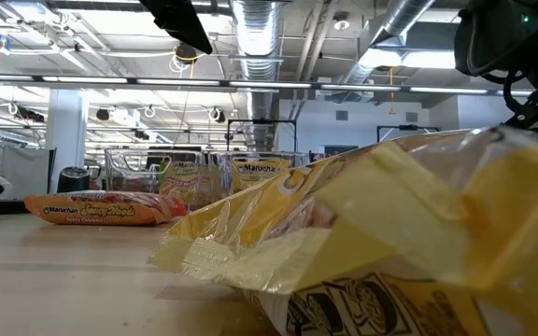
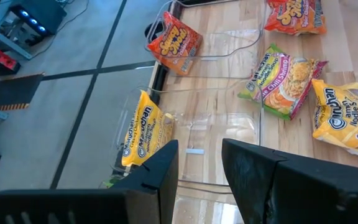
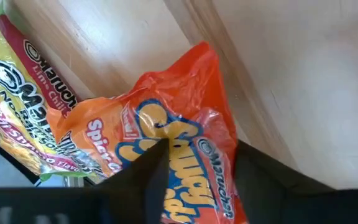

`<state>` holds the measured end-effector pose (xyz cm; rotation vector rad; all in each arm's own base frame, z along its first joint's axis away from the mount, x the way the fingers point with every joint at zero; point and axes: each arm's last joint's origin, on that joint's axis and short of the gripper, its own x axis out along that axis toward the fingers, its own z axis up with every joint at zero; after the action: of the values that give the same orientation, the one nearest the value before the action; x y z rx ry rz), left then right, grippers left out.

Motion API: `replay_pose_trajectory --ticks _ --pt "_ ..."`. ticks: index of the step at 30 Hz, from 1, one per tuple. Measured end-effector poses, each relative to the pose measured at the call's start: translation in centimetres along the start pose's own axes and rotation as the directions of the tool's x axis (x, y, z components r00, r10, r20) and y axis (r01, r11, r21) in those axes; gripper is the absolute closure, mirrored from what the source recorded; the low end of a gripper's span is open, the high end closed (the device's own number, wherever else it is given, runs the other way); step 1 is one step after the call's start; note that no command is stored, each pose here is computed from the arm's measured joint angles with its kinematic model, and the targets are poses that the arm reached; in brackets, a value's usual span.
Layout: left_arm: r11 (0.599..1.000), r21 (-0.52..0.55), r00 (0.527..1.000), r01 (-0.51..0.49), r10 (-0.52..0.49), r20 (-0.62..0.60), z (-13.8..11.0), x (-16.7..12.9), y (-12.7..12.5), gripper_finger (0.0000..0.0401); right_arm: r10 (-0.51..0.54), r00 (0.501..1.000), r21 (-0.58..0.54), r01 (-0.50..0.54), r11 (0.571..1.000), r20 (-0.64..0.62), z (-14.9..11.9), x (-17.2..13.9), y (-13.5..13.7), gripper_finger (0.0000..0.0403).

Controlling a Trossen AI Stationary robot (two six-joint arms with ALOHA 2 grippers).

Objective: Sort Maruchan noodles
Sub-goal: Put the orange noodle pack into the right transparent bin

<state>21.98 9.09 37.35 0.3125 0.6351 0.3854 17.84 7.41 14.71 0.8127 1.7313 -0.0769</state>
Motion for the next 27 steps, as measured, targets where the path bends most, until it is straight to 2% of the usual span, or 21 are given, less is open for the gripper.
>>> replay_pose_trajectory --ticks 10,14,19,27 --pt "1.0 0.0 1.0 0.0 0.0 0.0 0.0 0.0 0.0 0.0287 0.024 1.0 0.01 -0.025 1.0 0.02 0.2 0.0 0.3 0.0388" --pt "1.0 0.0 1.0 0.0 0.0 0.0 0.0 0.0 0.0 0.0287 0.023 1.0 0.06 -0.024 0.998 0.02 0.2 0.0 0.3 0.0392" --pt "1.0 0.0 1.0 -0.003 0.003 0.005 0.1 0.0 0.0 0.0287 0.024 0.999 0.046 -0.026 0.999 0.031 0.2 -0.2 0.7 0.0398" --pt "1.0 0.002 1.0 -0.004 0.004 0.007 0.1 0.0 0.0 0.0287 -0.02 0.986 -0.014 0.023 1.0 0.167 0.7 -2.4 2.5 0.0399"
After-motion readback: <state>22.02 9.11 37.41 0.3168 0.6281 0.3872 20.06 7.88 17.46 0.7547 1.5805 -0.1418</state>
